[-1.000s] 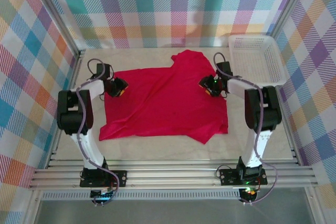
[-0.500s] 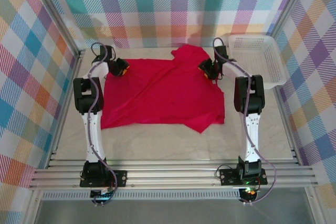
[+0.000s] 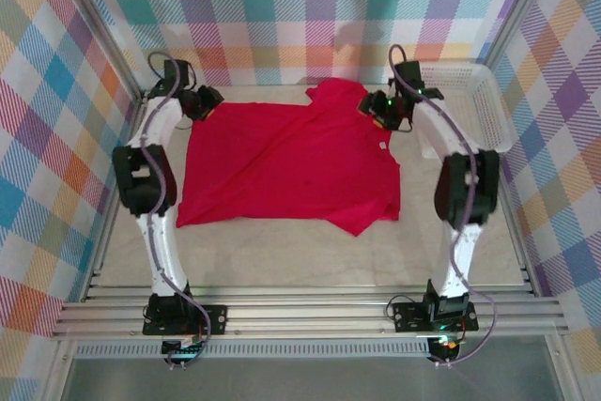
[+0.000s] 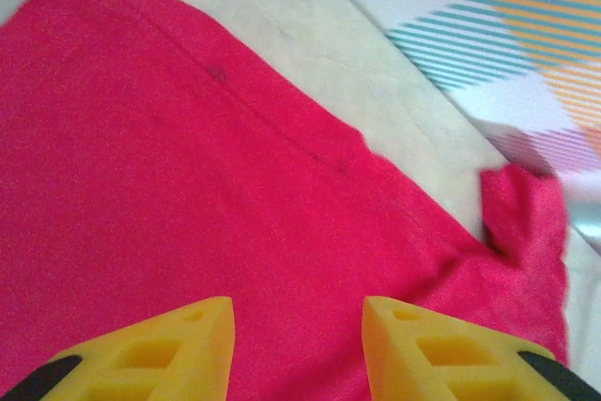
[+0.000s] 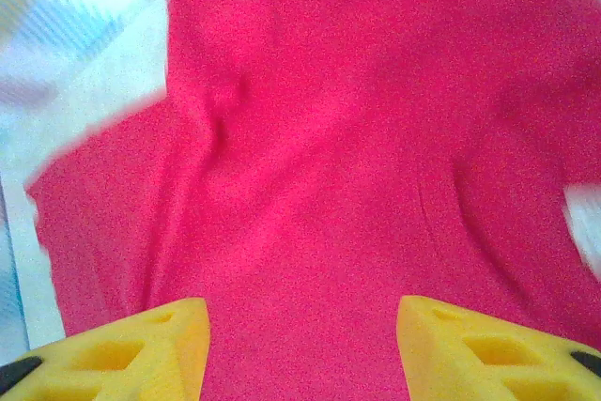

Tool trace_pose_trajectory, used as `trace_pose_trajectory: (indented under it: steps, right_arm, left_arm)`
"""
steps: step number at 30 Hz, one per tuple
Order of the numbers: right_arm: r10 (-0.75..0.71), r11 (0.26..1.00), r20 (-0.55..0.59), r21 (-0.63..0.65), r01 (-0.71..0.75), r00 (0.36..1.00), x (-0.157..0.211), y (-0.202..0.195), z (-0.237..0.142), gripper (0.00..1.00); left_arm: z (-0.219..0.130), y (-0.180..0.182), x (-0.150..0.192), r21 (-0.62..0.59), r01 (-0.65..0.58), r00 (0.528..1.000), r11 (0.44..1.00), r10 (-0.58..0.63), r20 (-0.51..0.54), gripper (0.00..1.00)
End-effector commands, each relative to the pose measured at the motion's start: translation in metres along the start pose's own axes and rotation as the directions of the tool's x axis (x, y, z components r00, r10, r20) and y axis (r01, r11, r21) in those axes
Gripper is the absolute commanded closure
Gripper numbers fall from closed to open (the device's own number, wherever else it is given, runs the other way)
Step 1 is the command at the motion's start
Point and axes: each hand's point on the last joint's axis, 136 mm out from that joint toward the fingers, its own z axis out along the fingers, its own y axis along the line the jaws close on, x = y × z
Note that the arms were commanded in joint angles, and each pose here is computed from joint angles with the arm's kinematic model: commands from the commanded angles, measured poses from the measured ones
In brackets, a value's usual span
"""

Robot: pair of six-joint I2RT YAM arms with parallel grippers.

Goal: Fold the inside-out t-shirt

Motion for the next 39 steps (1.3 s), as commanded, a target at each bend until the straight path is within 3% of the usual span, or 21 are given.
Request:
trace_pose_trajectory:
  steps: [1,8,14,24,26,31,39]
  right_arm:
    - [-0.071,0.997,-0.061,0.034,0.073,0.996,0.068,-0.018,-0.029,0.46]
    - [-0.060,0.994,-0.199,0.075,0.076,0.978,0.198,-0.062,-0.040,0.51]
    - [-0.087,0.982,-0.256,0.138,0.125,0.963,0.248,-0.077,-0.027,0.51]
    - [-0.167,0.921,-0.322,0.286,0.264,0.932,0.271,-0.097,-0.001,0.55]
    - [-0.175,0.911,-0.342,0.300,0.284,0.923,0.275,-0.098,0.004,0.60]
    - [-0.181,0.901,-0.354,0.315,0.299,0.918,0.279,-0.096,0.004,0.92]
    - [-0.190,0.917,-0.326,0.277,0.286,0.926,0.286,-0.076,-0.040,0.97]
  left_arm:
    - [-0.073,-0.014,0.027,0.021,-0.066,0.996,0.998,0.064,0.068,0.59]
    - [-0.116,0.039,0.128,0.044,0.026,0.999,0.999,-0.028,0.032,0.60]
    - [-0.117,0.077,0.179,-0.001,0.039,0.999,0.999,-0.039,-0.021,0.60]
    - [-0.122,0.078,0.185,0.002,0.031,0.999,1.000,-0.031,-0.024,0.61]
    - [-0.124,0.079,0.183,-0.007,0.024,1.000,1.000,-0.024,-0.020,0.61]
    - [-0.125,0.078,0.180,-0.014,0.011,1.000,1.000,-0.012,-0.016,0.61]
    - [-0.121,0.072,0.171,-0.013,0.007,1.000,1.000,-0.007,-0.014,0.62]
